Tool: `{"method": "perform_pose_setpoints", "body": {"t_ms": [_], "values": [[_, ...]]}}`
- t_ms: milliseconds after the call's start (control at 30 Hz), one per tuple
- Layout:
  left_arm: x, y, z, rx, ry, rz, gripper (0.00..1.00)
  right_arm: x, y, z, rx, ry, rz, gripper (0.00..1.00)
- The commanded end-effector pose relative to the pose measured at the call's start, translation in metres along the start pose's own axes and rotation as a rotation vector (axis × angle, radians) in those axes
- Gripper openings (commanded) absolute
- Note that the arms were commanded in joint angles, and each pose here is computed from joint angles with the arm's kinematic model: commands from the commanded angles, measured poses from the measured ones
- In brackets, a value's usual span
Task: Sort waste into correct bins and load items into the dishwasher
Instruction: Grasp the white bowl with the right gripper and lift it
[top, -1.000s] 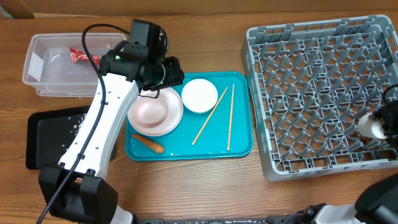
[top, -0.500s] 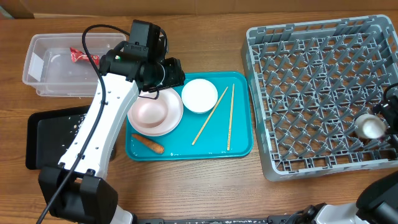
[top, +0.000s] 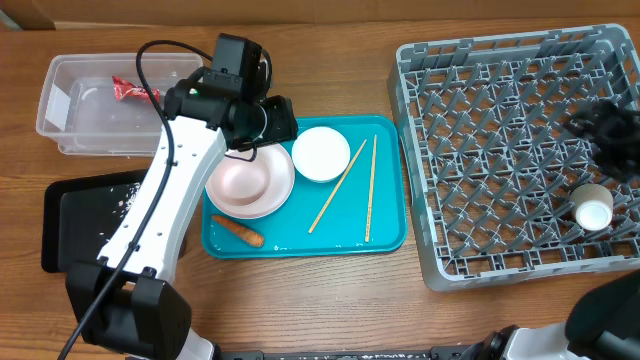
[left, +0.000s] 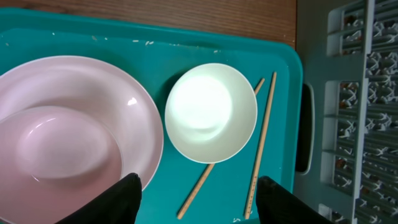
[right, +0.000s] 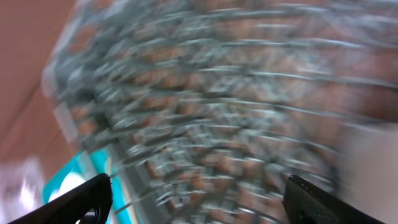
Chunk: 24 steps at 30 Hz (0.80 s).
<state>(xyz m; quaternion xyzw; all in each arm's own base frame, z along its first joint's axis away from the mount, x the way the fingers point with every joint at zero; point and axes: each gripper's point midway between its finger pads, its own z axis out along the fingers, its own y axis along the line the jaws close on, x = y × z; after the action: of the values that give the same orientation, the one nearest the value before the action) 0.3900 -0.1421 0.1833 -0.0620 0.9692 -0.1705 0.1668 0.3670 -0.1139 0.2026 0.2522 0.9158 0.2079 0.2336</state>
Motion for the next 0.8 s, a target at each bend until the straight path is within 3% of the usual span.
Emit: {"method": "perform_pose_setpoints", "body": {"t_ms": [0, 233, 300, 433, 767], "values": [[0.005, 0.003, 0.006, -0.024, 0.027, 0.01, 0.6, 0.02, 0.083, 0.01, -0.143, 0.035, -0.269, 0.89], [0.012, 0.013, 0.005, -0.071, 0.054, 0.0, 0.61, 0.088, 0.206, 0.068, -0.171, 0.073, -0.69, 0.89], [0.014, 0.017, 0.005, -0.094, 0.061, -0.001, 0.61, 0.11, 0.228, 0.086, -0.172, 0.096, -0.735, 0.89], [0.019, 0.026, 0.003, -0.143, 0.074, -0.005, 0.61, 0.151, 0.247, 0.129, -0.153, 0.173, -0.792, 0.87], [0.024, 0.047, -0.001, -0.257, 0.084, -0.005, 0.61, 0.193, 0.232, 0.213, -0.058, 0.298, -0.72, 0.73]]}}
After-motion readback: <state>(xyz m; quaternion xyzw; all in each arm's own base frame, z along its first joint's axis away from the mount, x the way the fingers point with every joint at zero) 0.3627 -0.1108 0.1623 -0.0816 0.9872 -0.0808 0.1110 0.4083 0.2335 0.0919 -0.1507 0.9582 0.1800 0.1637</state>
